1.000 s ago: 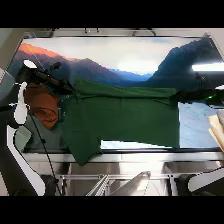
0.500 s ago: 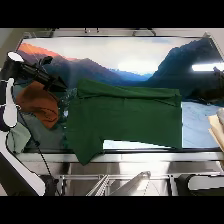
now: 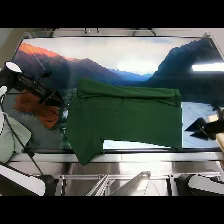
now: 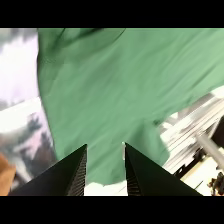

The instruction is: Fold the shirts.

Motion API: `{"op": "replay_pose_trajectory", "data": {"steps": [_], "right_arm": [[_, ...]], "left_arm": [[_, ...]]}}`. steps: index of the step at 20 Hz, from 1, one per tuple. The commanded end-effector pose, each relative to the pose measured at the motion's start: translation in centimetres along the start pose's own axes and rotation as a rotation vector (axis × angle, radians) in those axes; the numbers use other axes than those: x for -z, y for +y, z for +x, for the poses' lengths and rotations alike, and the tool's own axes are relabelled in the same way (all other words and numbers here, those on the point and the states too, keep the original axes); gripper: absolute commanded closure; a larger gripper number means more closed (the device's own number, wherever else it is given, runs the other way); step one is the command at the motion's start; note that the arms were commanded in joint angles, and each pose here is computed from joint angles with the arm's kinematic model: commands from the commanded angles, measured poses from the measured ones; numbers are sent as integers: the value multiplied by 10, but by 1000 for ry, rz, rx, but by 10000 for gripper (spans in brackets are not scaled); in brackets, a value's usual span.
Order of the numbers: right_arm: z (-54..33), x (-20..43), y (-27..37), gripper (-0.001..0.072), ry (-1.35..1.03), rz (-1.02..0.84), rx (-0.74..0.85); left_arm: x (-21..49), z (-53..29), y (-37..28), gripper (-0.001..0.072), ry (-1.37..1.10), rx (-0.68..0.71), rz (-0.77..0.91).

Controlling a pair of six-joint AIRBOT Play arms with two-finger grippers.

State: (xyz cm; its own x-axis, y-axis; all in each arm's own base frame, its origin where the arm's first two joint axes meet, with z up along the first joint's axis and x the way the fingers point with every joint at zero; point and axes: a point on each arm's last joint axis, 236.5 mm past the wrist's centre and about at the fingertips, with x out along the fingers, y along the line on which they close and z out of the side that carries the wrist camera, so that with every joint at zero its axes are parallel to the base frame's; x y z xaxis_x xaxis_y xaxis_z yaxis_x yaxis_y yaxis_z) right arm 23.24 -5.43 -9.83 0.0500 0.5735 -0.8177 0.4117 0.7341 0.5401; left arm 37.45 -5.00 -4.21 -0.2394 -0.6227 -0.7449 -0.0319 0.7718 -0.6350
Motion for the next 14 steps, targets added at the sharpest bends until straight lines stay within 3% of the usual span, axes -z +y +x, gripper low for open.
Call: {"op": "replay_pose_trajectory", "data": {"steps": [1,6,7,8,9,13,14], "right_arm": [[34,29,-11,251,-3,76,1],[65,31,12,265,-11,11,-48],[65,28,11,400,-21,5,-40],[64,23,11,582,-41,6,-38],[64,20,11,689,-53,8,-38],[64,18,10,690,-61,9,-33],[64,18,10,689,-62,9,-33]], "left_arm": [[30,18,18,461,45,-54,-24],[55,40,23,462,65,-43,-47],[55,44,25,462,57,-46,-55],[55,49,29,461,41,-52,-64],[55,54,32,461,32,-57,-74],[64,69,42,459,46,-61,-106],[66,72,43,427,47,-61,-111]]}}
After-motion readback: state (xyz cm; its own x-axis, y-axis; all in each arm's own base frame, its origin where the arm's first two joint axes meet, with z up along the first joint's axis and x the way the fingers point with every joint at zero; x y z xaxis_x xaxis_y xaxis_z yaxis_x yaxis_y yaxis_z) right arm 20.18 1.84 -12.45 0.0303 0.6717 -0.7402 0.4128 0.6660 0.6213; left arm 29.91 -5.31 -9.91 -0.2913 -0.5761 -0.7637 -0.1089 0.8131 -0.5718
